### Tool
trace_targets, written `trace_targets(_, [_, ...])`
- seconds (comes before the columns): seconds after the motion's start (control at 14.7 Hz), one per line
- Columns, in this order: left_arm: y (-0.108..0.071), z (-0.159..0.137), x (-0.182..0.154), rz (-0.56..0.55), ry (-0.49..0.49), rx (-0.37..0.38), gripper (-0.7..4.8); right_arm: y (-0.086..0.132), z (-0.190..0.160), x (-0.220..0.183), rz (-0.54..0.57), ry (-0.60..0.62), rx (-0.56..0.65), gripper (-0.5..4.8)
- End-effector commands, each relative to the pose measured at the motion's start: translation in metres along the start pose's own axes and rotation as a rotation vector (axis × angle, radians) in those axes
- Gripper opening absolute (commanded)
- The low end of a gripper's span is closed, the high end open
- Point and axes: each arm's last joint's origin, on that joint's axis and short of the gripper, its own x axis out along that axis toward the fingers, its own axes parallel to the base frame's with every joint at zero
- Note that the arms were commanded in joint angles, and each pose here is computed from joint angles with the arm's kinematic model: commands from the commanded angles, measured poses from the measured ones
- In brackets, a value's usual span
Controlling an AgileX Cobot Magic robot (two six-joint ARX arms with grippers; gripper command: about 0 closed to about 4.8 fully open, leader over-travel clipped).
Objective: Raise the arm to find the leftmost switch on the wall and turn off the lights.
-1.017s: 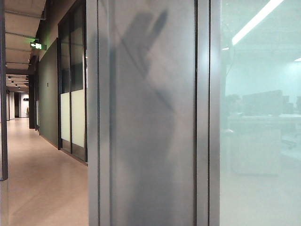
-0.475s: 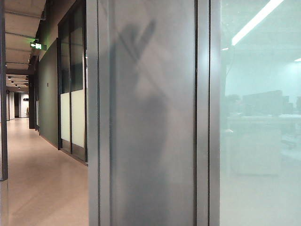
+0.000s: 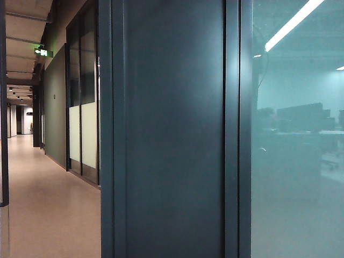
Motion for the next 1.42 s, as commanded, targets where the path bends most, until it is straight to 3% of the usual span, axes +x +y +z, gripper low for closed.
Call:
trace_targets(0.07, [0.009, -0.005, 0.000, 0.046, 0.033, 0.009, -0.06, 0.002, 0.003, -0.001, -0.002, -0.017, -0.006, -0.01])
trace_targets(0.34, [0.002, 0.009, -0.003, -0.054, 0.063, 0.009, -0.06, 0.002, 0.004, -0.001, -0.012, -0.024, -0.011, -0.01])
trace_targets(0.47, [-0.007, 0.033, -0.012, -0.033, 0.153, 0.021, -0.06, 0.000, 0.005, -0.001, -0.066, -0.040, -0.011, -0.01])
trace_targets(0.75, [-0.026, 0.083, -0.042, -0.019, 0.338, 0.230, -0.06, -0.001, 0.006, -0.003, -0.095, -0.053, -0.021, -0.01])
trace_targets(1.02, [-0.045, 0.129, -0.085, 0.008, 0.497, 0.298, -0.06, 0.008, 0.016, -0.013, -0.129, -0.082, -0.035, -0.01])
trace_targets(1.29, [-0.066, 0.175, -0.140, 0.011, 0.511, 0.311, -0.06, 0.025, 0.028, -0.032, -0.135, -0.070, -0.075, -0.01])
trace_targets(1.42, [-0.075, 0.193, -0.175, 0.060, 0.522, 0.338, -0.06, 0.033, 0.029, -0.045, -0.216, -0.009, -0.109, -0.01])
